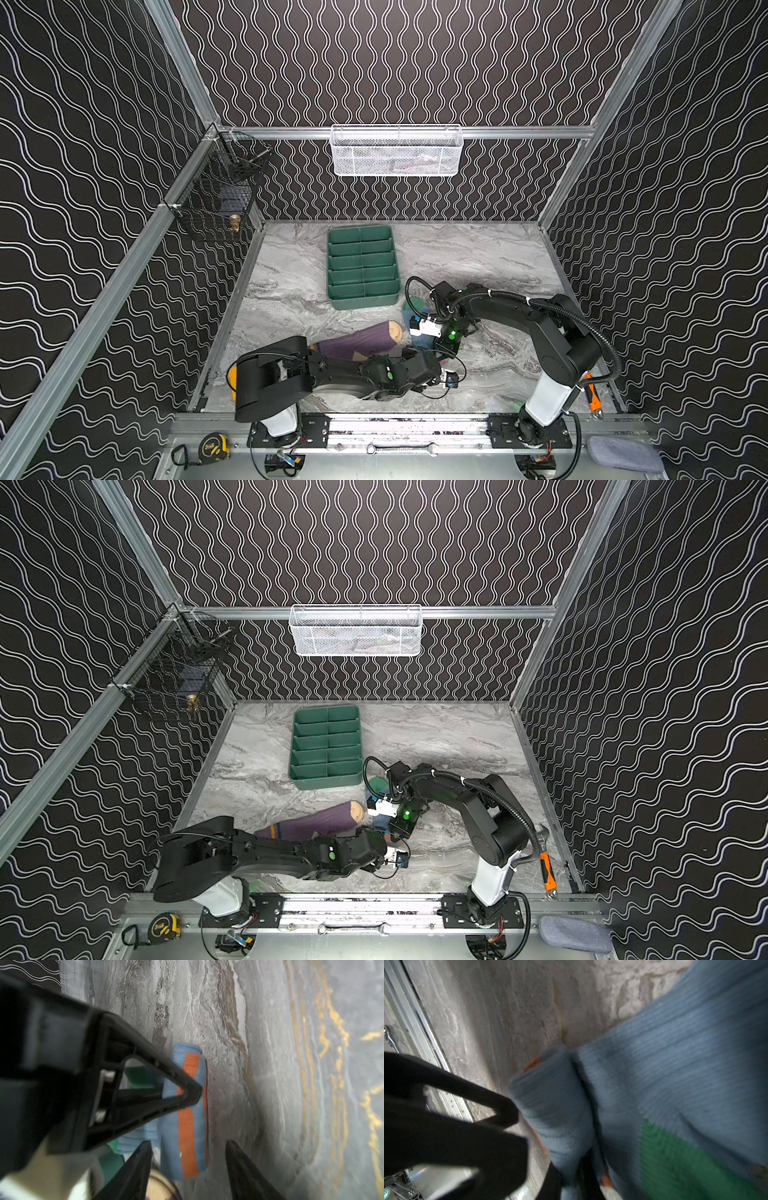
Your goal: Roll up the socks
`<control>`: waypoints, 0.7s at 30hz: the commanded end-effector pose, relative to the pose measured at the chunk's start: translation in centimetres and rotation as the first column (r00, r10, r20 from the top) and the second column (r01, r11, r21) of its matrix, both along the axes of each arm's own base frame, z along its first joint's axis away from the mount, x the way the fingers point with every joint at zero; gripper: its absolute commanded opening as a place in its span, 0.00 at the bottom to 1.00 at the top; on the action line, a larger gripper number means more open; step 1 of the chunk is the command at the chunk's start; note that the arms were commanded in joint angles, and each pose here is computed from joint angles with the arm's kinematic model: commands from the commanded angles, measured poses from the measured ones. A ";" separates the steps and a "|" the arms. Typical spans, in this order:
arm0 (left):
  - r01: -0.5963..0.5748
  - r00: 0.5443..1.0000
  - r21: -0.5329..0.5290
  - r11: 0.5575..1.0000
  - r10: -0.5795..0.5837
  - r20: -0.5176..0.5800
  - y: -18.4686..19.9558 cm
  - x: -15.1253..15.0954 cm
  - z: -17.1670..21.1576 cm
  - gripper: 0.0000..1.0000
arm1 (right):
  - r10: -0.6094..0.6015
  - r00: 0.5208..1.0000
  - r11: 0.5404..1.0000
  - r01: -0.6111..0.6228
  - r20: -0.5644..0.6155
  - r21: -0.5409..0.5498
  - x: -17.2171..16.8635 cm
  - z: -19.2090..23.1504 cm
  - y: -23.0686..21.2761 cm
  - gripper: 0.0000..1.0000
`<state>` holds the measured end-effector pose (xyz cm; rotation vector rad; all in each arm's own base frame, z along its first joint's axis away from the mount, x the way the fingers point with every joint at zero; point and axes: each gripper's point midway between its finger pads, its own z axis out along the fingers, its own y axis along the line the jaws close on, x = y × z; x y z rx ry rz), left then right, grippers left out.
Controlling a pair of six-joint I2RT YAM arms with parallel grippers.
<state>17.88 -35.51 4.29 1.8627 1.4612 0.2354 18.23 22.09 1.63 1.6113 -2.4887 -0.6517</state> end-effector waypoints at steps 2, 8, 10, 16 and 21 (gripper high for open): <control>-0.027 0.998 -0.032 0.999 0.025 -0.057 -0.8 0.7 -1.0 0.56 | 0.031 0.999 0.997 -0.028 0.039 -0.073 0.3 -1.9 -1.2 0.00; -0.036 0.988 0.000 0.999 0.036 -0.153 -0.8 0.8 -2.8 0.44 | 0.028 0.999 0.998 -0.026 0.037 -0.062 0.2 -1.8 -1.0 0.00; -0.028 0.984 0.008 1.000 0.029 -0.178 -0.8 0.4 -3.1 0.36 | 0.029 0.999 0.998 -0.027 0.039 -0.060 0.2 -1.8 -1.0 0.00; -0.040 0.971 0.029 0.999 0.045 -0.234 -0.2 -0.4 -4.0 0.04 | 0.017 0.997 0.998 -0.012 0.070 -0.063 0.9 -1.8 -0.9 0.00; -0.053 0.968 0.027 0.998 0.058 -0.243 0.3 -0.6 -4.2 0.00 | -0.020 0.991 0.999 0.024 0.130 -0.028 1.1 -1.1 -1.2 0.03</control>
